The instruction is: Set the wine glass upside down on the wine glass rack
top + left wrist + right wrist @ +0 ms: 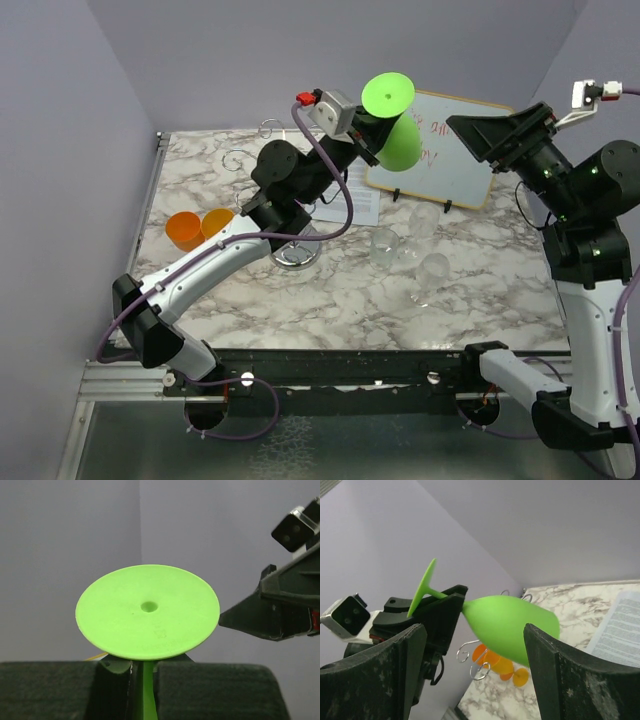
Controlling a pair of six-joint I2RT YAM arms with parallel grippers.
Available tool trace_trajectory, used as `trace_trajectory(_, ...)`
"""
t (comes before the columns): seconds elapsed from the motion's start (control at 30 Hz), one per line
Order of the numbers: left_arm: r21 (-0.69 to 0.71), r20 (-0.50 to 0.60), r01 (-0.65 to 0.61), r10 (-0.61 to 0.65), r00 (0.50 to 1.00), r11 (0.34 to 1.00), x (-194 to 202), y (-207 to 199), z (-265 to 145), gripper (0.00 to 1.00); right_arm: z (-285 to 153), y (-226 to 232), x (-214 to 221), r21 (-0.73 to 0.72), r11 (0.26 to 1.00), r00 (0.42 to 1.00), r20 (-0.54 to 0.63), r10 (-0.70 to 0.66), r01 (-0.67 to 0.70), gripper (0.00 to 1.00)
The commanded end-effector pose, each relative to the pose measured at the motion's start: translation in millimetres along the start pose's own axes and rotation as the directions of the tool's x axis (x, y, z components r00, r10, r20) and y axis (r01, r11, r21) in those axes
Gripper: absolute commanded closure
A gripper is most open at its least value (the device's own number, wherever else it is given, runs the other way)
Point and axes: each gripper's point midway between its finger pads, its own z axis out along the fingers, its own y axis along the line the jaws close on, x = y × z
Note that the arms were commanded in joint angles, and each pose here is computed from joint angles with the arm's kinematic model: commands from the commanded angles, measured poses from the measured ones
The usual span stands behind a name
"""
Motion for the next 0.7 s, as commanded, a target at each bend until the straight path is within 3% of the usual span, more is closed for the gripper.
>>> trace_trajectory(0.0,0.138,-0.022,-0.148,0.152,0.988,0.979,15.3,-17.4,-1.8,1.0,3.0,26.4,27.1,-0.164,0.986,0.98,-0.201,0.009,-0.043,0.16)
trace_trajectory(0.13,0.218,-0.032,-0.189,0.2,0.979,0.958,30.5,-27.7,-3.5,1.0,9.7,34.7,30.4,-0.228,0.969,0.968,-0.249,0.033,-0.091,0.17)
trace_trajectory(0.33,0.238,-0.054,-0.218,0.237,0.97,0.947,50.9,-27.2,0.6,1.0,11.5,43.9,34.0,-0.323,0.94,0.963,-0.27,0.023,-0.113,0.27)
trace_trajectory(0.43,0.229,-0.065,-0.226,0.247,0.967,0.947,58.0,-24.6,3.1,1.0,14.1,38.9,33.2,-0.312,0.945,0.969,-0.249,0.014,-0.093,0.4)
trace_trajectory(0.5,0.217,-0.07,-0.234,0.255,0.964,0.948,61.5,-21.3,5.2,1.0,16.1,33.1,31.5,-0.296,0.953,0.976,-0.217,0.003,-0.069,0.43)
trace_trajectory(0.67,0.233,-0.073,-0.243,0.266,0.961,0.942,68.6,-22.7,7.6,1.0,25.7,16.4,28.6,-0.232,0.971,0.984,-0.177,0.022,-0.064,0.43)
